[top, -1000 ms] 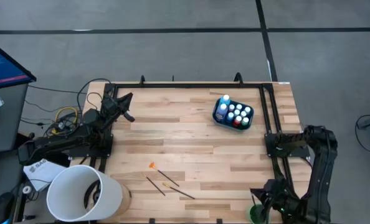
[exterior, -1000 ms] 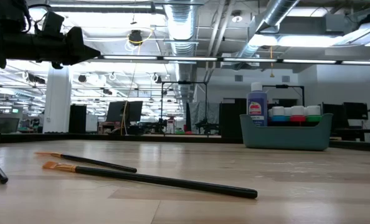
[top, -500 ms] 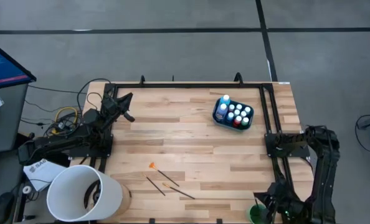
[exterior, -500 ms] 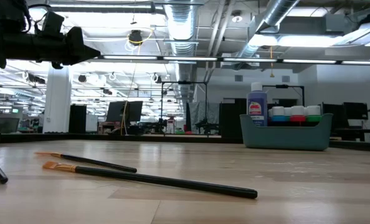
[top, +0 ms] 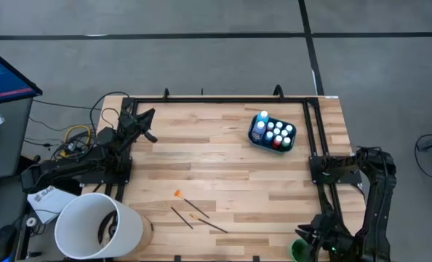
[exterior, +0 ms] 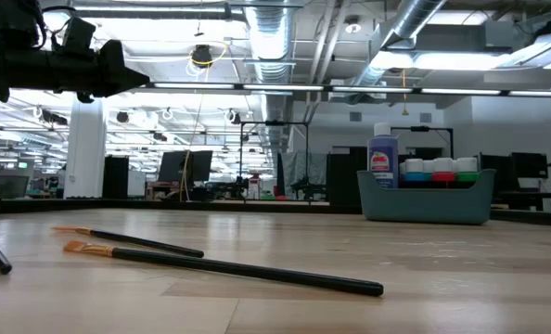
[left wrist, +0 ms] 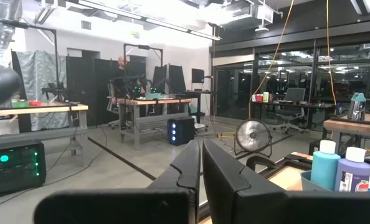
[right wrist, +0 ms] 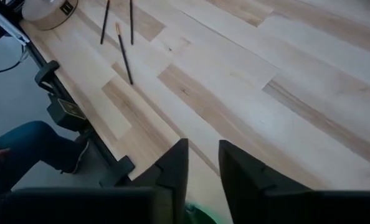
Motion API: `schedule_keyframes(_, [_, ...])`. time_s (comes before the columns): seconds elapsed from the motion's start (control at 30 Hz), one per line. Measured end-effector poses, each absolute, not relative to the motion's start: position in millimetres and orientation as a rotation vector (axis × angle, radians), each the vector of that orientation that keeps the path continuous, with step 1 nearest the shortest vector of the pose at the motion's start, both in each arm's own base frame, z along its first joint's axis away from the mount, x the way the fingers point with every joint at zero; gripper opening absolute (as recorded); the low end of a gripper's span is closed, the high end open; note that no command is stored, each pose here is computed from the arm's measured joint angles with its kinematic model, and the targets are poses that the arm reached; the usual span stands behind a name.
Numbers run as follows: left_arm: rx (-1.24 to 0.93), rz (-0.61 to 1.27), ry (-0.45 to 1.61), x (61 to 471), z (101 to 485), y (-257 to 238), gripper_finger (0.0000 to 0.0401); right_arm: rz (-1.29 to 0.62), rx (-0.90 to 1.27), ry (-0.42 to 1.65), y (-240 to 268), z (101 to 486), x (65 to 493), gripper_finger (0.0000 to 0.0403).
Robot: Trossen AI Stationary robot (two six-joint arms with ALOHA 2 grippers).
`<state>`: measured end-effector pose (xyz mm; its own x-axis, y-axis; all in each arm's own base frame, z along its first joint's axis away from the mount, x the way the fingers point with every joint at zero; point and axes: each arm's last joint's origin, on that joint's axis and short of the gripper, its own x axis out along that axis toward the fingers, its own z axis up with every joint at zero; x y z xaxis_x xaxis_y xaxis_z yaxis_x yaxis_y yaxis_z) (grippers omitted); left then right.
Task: Pick & Place Paint Supplies
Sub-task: Put the yellow paint brush into the green cup
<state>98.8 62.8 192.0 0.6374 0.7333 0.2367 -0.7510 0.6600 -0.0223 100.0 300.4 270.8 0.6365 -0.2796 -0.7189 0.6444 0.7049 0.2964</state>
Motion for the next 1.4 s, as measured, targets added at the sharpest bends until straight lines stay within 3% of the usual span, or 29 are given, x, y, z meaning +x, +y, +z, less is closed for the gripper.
schedule_keyframes(0.27, [0.081,0.848,-0.234,99,192,63,0.0008,-0.655,0.585,0.676,283,297,131,0.0131])
schedule_keyframes(0.47, [0.081,0.848,-0.234,99,192,63,0.0008,-0.681,0.564,0.831,241,323,209,0.0149])
schedule_keyframes(0.6, [0.081,0.848,-0.234,99,192,63,0.0008,-0.547,0.584,0.971,208,323,272,0.0150])
schedule_keyframes(0.73, [0.081,0.848,-0.234,99,192,63,0.0008,-0.397,0.655,0.895,171,324,331,0.0148])
schedule_keyframes(1.0, [0.081,0.848,-0.234,99,192,63,0.0008,-0.215,0.574,0.779,128,297,404,0.0147])
schedule_keyframes(1.4, [0.081,0.848,-0.238,99,192,63,0.0008,-0.200,0.450,0.826,116,233,471,0.0147])
